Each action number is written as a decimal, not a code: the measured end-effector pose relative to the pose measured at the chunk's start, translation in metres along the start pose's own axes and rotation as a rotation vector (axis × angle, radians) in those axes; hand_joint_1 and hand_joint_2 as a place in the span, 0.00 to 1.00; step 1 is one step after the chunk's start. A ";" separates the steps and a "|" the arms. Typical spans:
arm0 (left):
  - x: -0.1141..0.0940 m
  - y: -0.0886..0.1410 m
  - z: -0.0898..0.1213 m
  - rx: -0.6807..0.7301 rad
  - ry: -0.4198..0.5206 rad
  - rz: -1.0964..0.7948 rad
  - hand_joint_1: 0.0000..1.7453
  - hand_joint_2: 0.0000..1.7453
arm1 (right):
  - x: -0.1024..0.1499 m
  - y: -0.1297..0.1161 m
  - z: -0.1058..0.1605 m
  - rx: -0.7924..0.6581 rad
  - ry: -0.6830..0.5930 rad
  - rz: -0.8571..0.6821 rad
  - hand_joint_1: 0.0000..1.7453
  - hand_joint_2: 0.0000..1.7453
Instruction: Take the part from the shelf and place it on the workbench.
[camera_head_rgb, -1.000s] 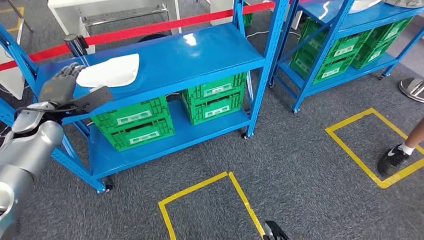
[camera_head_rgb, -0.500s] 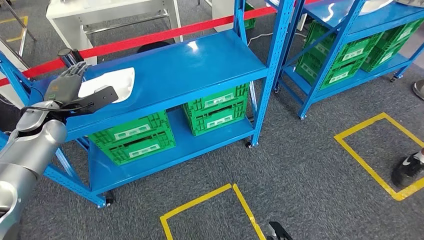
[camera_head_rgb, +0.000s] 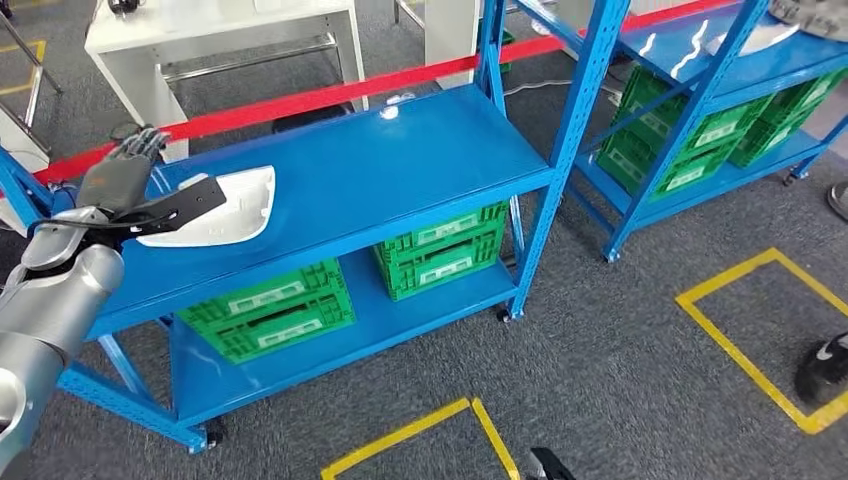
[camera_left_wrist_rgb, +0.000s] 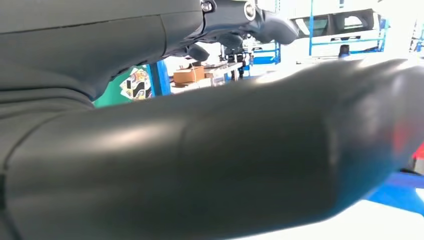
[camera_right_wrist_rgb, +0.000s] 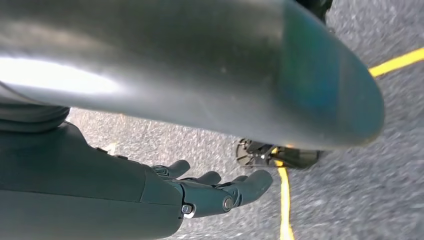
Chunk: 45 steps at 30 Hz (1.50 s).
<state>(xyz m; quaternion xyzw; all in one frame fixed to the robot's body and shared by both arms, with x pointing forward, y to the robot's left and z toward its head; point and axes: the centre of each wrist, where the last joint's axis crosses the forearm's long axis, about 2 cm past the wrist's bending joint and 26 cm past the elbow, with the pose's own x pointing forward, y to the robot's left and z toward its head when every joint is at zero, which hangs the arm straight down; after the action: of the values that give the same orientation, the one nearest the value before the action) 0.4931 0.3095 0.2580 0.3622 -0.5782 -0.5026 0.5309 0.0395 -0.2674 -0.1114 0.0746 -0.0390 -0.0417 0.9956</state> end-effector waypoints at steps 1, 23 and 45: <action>0.001 -0.001 0.000 -0.001 -0.001 0.000 0.00 0.00 | 0.001 0.000 0.000 0.000 0.000 0.000 0.00 0.00; -0.018 -0.017 0.009 -0.035 0.007 -0.001 0.00 0.00 | -0.007 0.001 0.000 0.009 0.008 0.019 0.00 0.00; -0.038 -0.038 0.021 -0.251 0.029 0.049 0.00 0.00 | -0.004 -0.002 0.000 0.004 0.010 0.034 0.00 0.00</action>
<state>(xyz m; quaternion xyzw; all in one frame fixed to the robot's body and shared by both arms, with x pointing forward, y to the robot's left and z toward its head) 0.4747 0.3413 0.2132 0.2860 -0.5115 -0.5528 0.5925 0.0353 -0.2695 -0.1120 0.0760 -0.0354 -0.0243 0.9962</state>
